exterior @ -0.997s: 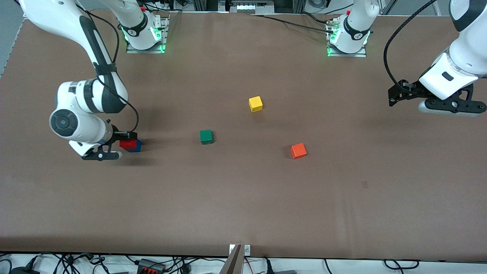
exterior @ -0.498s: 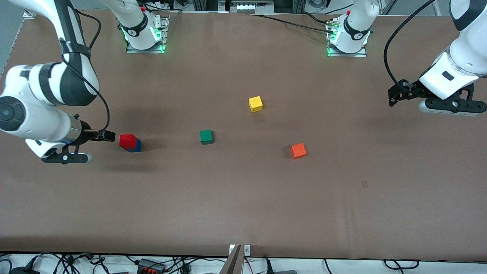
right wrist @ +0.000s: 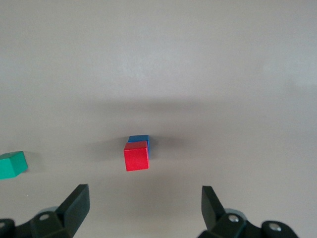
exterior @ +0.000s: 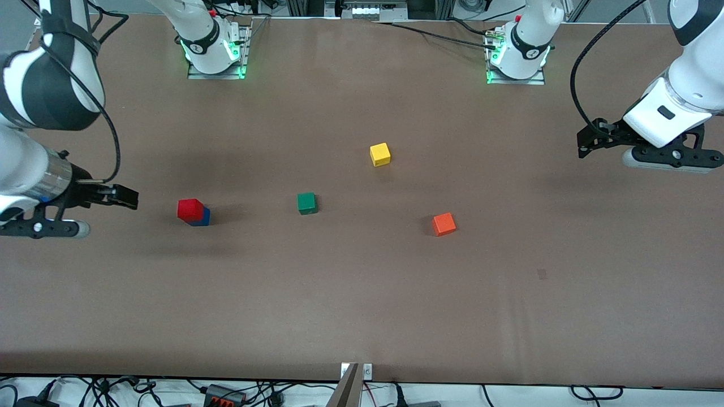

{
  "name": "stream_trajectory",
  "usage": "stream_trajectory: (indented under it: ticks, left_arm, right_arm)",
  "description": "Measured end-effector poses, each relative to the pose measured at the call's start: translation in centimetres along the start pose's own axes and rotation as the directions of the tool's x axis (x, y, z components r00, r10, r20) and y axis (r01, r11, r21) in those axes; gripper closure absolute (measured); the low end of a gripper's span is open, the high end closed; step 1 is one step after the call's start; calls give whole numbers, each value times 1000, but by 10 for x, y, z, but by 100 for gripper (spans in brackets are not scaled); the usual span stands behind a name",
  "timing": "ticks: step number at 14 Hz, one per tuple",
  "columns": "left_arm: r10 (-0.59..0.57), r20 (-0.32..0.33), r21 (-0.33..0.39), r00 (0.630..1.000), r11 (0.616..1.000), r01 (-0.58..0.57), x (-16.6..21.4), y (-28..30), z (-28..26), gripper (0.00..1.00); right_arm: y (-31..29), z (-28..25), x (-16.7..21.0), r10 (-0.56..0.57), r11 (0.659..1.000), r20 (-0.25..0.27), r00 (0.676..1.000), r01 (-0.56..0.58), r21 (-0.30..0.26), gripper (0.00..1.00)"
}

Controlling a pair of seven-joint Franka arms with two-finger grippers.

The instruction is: Pass red block to right arm, stack on blue

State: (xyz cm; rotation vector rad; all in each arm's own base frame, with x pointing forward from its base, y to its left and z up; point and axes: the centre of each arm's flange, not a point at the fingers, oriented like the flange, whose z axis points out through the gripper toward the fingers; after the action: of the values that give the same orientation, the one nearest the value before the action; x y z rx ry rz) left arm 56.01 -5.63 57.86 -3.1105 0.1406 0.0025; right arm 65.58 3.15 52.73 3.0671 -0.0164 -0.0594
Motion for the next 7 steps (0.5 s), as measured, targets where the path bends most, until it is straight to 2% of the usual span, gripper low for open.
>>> stream_trajectory:
  ticks: [4,7]
  left_arm:
    - [0,1,0,1000,1000,0,0,0,0,0]
    - [0,0,0,1000,1000,0,0,0,0,0]
  right_arm:
    - [49,-43,-12,47,999,-13,999,-47,6,0]
    - [93,-65,-26,51,997,-43,998,-48,55,0]
